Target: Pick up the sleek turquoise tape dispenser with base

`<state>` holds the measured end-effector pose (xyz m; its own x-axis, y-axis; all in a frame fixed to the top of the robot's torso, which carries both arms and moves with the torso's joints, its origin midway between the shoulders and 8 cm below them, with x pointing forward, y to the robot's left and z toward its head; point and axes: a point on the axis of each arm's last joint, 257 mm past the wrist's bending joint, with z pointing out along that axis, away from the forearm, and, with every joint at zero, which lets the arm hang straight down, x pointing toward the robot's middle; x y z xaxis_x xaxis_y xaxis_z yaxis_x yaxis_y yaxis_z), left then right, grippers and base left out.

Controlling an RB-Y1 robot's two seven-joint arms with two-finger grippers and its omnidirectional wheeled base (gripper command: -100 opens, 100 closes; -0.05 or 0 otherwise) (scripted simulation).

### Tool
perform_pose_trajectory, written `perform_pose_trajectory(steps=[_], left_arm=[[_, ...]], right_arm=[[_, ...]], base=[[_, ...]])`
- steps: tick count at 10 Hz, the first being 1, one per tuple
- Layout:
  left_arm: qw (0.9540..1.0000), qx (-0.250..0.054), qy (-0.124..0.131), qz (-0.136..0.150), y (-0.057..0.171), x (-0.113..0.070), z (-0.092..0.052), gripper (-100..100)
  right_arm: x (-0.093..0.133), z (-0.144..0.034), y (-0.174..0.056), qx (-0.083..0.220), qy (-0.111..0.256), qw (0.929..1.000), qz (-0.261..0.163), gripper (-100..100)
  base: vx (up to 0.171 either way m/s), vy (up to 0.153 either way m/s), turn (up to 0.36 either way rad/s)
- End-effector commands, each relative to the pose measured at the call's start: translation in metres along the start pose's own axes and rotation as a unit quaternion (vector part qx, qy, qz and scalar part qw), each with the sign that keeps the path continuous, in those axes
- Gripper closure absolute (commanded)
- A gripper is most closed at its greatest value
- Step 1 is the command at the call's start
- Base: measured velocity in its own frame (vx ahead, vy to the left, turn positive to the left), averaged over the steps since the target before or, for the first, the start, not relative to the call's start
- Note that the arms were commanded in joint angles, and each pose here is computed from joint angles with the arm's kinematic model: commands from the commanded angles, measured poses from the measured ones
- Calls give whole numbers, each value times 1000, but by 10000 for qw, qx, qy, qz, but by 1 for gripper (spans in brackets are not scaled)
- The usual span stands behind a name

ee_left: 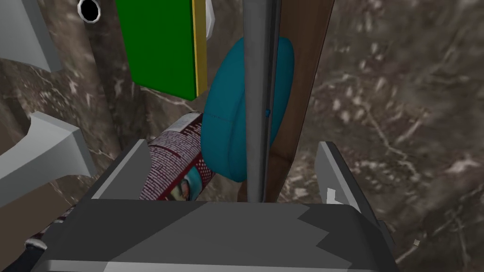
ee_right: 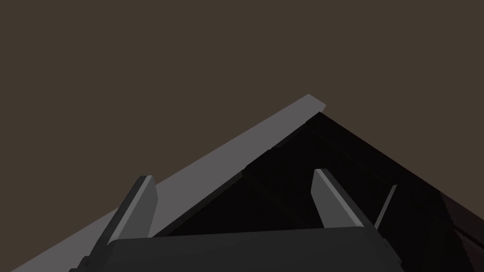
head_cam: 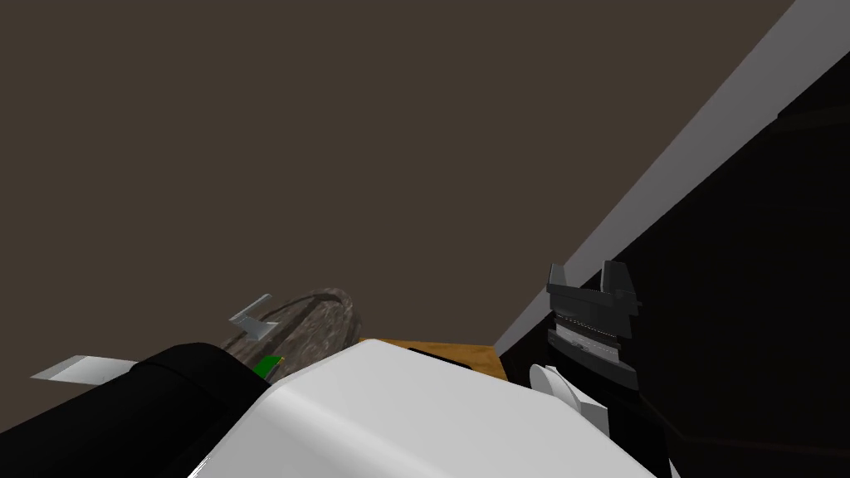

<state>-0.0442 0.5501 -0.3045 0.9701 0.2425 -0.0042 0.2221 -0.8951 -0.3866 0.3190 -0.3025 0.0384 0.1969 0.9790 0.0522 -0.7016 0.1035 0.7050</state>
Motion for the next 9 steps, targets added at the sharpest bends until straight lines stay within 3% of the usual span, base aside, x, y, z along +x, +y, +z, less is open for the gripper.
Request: perform_pose_trajectory(steps=[1,2,5,6,7,9], left_arm=[[10000,0,0,0,0,0,0,0],[10000,-1,13,25,0,3,7,-100],[10000,-4,36,78,1,9,22,-100],[10000,6,34,66,-1,8,19,-100],[10000,17,41,69,-2,9,19,100],[10000,7,37,68,-1,8,19,100]], right_arm=[[0,0,0,0,0,10000,0,0],[0,0,0,0,0,10000,0,0],[0,0,0,0,0,10000,1,0],[0,0,0,0,0,10000,1,0],[0,0,0,0,0,10000,0,0],[0,0,0,0,0,10000,0,0]], base=[[1,5,0],[0,5,28],[-1,3,41],[0,0,0],[0,0,0],[0,0,0]])
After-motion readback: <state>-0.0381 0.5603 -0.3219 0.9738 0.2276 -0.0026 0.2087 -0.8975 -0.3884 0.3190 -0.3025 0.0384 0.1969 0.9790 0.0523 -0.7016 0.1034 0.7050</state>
